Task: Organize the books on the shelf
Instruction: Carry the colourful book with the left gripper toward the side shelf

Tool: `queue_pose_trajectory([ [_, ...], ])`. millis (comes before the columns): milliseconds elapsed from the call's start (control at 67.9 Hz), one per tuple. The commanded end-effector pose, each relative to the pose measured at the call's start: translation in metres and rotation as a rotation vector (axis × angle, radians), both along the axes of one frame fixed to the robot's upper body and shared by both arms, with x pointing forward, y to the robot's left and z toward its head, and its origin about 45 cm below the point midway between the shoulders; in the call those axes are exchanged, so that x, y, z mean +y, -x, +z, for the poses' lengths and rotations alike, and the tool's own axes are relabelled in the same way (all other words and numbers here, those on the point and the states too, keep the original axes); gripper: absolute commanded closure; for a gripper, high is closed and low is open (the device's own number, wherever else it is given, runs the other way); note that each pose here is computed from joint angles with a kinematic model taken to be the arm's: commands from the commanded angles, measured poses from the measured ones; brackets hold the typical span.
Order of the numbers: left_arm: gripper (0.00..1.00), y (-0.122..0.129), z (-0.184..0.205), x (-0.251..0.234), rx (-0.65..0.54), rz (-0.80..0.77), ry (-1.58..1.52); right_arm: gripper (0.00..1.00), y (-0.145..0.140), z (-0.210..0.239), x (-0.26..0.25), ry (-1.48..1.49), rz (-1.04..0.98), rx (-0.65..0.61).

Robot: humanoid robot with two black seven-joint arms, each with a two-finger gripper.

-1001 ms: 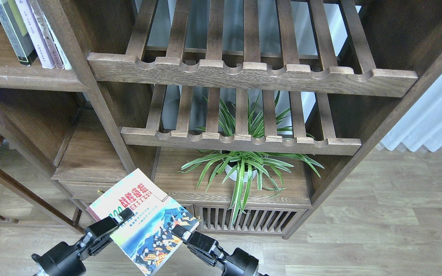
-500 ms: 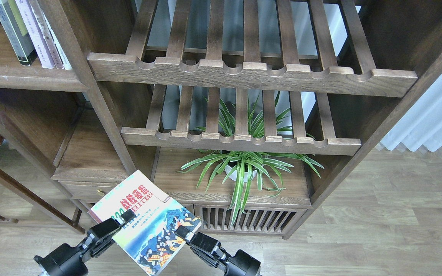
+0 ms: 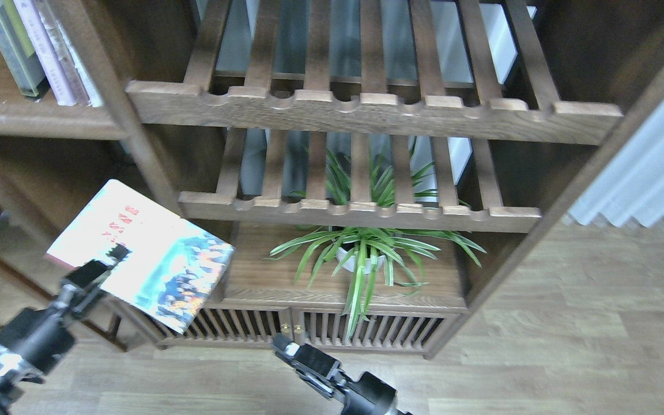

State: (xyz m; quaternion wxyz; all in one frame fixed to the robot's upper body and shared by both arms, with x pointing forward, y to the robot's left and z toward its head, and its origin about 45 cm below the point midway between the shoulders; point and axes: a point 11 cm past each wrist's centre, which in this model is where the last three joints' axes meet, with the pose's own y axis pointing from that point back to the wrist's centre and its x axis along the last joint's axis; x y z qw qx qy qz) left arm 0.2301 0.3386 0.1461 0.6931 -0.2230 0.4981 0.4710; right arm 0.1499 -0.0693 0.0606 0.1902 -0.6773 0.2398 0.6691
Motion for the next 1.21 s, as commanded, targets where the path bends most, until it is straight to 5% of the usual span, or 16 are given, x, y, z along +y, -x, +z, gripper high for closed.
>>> queue_pose_trajectory([
  [0,0.94,-0.004,0.012,0.012,-0.027,0.006,-0.03,0.01,-0.001,0.001,0.0,0.0,0.0,-0.003],
  [427,0.93,-0.005,0.077,0.098,-0.173,0.096,-0.345,0.01,0.0,-0.003,-0.002,0.009,-0.002,0.006],
  [1192,0.94,-0.012,0.203,0.157,-0.397,0.159,-0.631,0.01,0.002,-0.009,-0.007,0.02,-0.02,0.025],
])
